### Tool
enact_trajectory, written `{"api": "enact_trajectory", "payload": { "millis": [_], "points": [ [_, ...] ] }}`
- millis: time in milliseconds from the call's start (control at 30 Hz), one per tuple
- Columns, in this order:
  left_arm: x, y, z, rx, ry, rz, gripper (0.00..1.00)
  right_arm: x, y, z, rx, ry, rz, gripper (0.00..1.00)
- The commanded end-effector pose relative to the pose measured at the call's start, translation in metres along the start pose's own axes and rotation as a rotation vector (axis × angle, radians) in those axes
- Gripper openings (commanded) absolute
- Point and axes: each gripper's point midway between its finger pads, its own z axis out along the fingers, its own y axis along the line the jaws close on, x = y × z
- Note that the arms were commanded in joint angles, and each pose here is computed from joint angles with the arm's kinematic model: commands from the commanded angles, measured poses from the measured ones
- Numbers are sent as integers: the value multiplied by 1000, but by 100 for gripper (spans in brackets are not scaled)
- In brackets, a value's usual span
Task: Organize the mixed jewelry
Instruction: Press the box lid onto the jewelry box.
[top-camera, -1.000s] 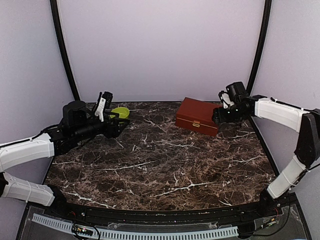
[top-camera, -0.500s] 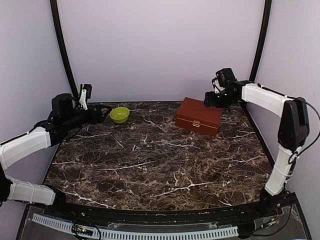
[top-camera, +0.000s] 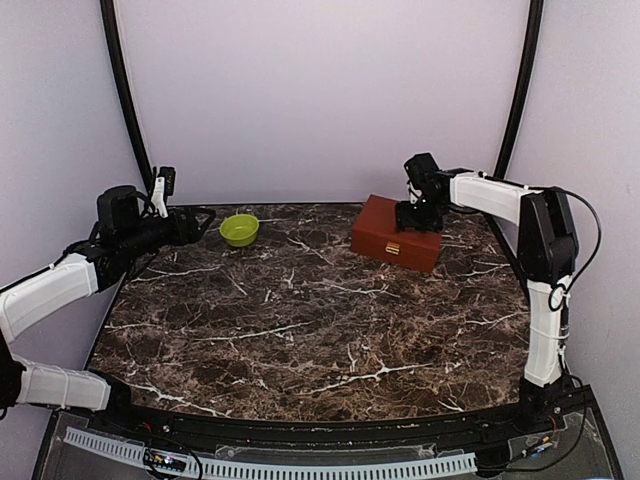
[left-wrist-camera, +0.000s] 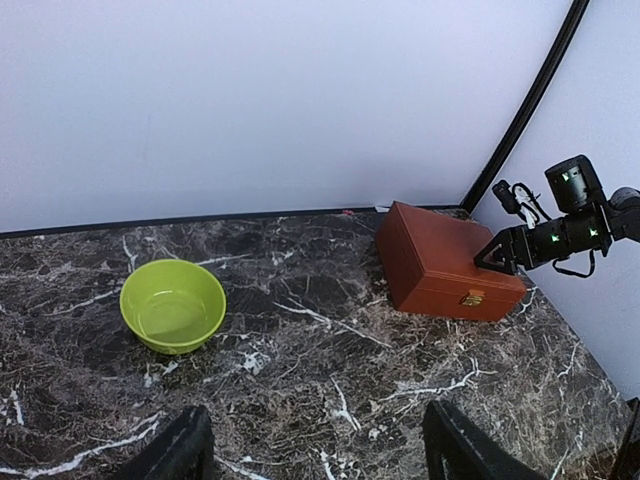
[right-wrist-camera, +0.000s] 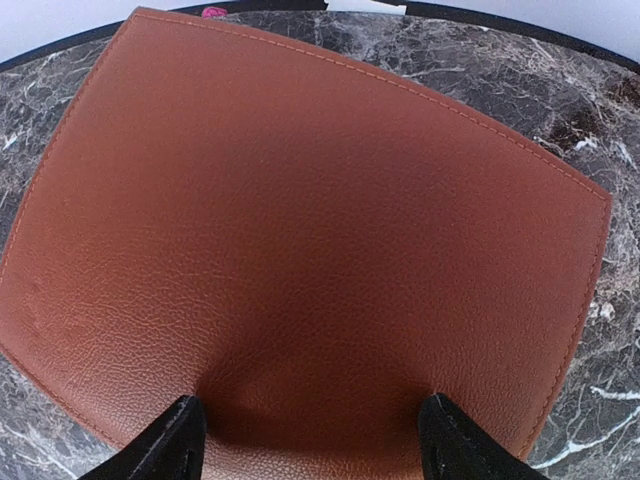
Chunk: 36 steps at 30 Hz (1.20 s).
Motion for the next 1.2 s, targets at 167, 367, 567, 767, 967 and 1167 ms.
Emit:
{"api": "enact_trajectory", "payload": {
  "millis": [167,367,567,767,967,1167],
  "points": [
    [-18,-7,-8,16,-40,31,74,69,-9,54,44,164,54,72],
    [-19,-6,-8,9,-40,38,74,50,-7,39,36,109,58,73],
    [-27,3,-11,-59,-42,71,75,9,3,4,-28,-30,76,80],
    [-33,14,-12,-134,-32,6,80,-20,-3,-48,-74,-213,89,95],
    [6,51,4,-227,-6,-29,83,-27,-35,-90,-188,-430,138,97],
    [48,104,17,-275,37,25,83,-12,-118,-106,-109,-581,204,98]
  ]
}}
